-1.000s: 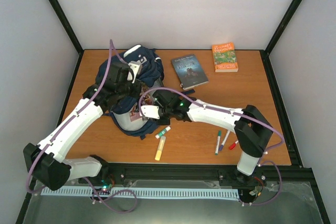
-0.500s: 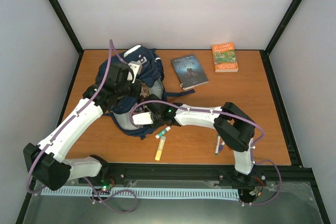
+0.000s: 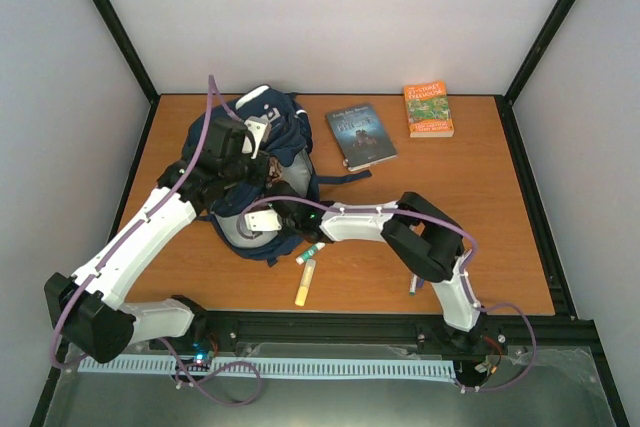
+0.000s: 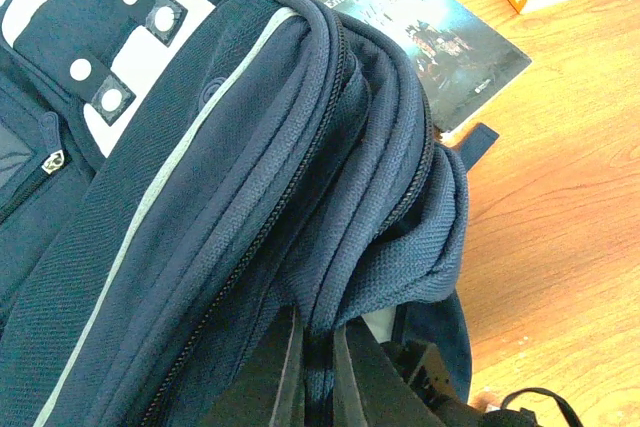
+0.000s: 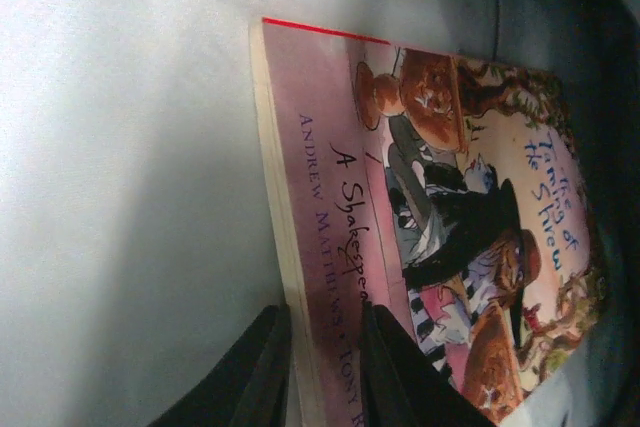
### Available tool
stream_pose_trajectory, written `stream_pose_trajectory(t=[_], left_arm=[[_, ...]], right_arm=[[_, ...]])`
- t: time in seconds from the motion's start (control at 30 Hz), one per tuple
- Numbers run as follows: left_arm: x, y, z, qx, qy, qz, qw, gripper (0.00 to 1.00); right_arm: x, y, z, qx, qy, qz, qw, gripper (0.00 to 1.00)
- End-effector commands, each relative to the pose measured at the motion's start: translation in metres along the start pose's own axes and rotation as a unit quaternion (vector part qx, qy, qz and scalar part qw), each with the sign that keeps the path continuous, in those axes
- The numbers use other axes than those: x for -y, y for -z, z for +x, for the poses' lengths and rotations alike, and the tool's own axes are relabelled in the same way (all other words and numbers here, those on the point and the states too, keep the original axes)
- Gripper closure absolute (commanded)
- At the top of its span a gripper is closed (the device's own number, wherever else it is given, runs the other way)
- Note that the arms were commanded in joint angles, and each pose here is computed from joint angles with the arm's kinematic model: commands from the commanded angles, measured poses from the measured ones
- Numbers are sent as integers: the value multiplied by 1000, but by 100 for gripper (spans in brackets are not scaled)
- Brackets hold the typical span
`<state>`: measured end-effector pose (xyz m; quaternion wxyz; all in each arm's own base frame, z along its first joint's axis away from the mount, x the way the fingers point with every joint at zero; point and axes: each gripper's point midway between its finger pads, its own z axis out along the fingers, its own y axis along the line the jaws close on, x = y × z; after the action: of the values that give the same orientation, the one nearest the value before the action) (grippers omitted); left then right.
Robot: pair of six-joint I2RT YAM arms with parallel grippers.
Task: Pack the student bag
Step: Place the book in the student bag.
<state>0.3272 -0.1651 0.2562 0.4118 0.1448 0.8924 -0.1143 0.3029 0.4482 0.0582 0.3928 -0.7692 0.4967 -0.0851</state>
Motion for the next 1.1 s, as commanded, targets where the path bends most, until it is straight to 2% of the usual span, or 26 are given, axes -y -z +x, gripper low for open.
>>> stream_pose_trajectory(t=[0.0,0.23,0.67,0.87,1.07], left_arm=[[6,21,-40,74,13,22,997,99],[7,20,-39,72,13,23,997,99],[7,19,-38,69,12,25,997,99],[6,17,-37,66,12,21,998,99],[5,14,-34,59,9,17,998,99]], right_arm=[[35,-6,-11,4,-6,68,998,82],[53,-23,-3,-12,-4,116,993,89],[59,-28,6,-18,-18,139,990,88],[56,-14,3,-11,-17,129,991,81],[37,14,-7,-3,0,101,995,71]])
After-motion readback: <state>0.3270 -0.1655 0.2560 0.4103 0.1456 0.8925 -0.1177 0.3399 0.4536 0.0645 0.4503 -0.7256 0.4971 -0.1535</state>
